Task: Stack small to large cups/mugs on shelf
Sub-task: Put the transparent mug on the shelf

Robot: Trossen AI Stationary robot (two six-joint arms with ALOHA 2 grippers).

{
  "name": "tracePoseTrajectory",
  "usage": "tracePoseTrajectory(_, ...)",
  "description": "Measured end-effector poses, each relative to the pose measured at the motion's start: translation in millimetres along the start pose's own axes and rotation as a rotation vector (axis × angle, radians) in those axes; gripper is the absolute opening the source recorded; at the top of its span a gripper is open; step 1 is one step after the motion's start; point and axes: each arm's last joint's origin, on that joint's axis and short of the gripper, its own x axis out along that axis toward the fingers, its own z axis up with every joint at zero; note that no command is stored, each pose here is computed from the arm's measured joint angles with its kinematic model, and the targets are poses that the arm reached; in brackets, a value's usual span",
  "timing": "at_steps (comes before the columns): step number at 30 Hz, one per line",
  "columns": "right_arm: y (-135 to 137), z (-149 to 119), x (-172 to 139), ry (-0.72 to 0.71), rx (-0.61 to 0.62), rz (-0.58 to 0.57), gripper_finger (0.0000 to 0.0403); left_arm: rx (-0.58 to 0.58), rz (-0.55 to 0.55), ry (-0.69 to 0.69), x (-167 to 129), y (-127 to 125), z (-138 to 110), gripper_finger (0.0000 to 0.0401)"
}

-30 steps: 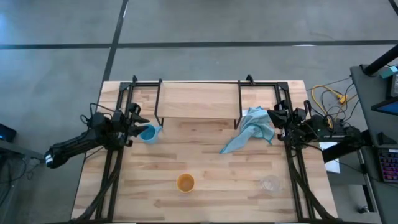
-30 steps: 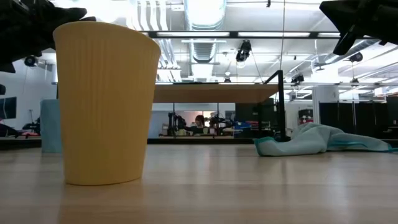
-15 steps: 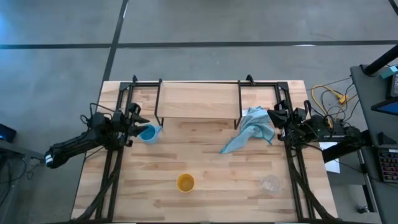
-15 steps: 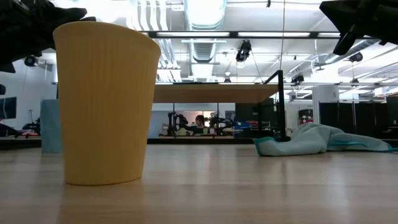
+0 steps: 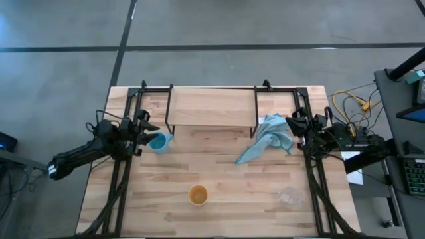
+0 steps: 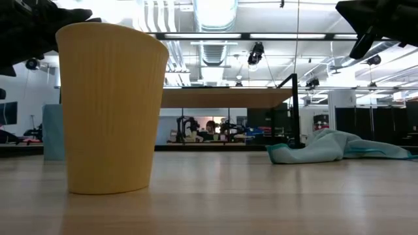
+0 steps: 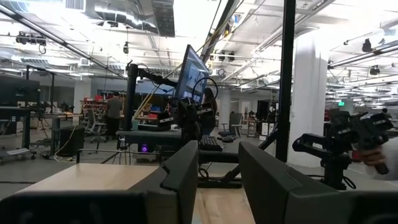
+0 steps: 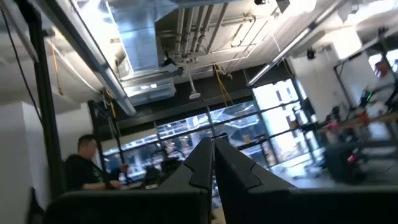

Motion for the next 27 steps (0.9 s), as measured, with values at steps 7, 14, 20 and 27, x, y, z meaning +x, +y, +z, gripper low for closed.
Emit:
tracePoseTrajectory(7,0,0,0,-0.001,0.161,0.000,0.0009,0.000,0.002,-0.001,0,0,0,0.0102)
tracePoseTrajectory(14,0,0,0,0.001,0.184,0.000,0.0009,-0.129,0.107,-0.038,0,3,2,0.0102)
tracePoseTrajectory(20,7,17,12,0.016,0.166,-0.005,0.0009,-0.389,0.134,-0.006,4,2,16,0.0102)
tracePoseTrajectory(27,26,63,50,0.332,0.042,-0.086,0.0009,-0.188,0.133,0.066,25,-2,76,0.0102)
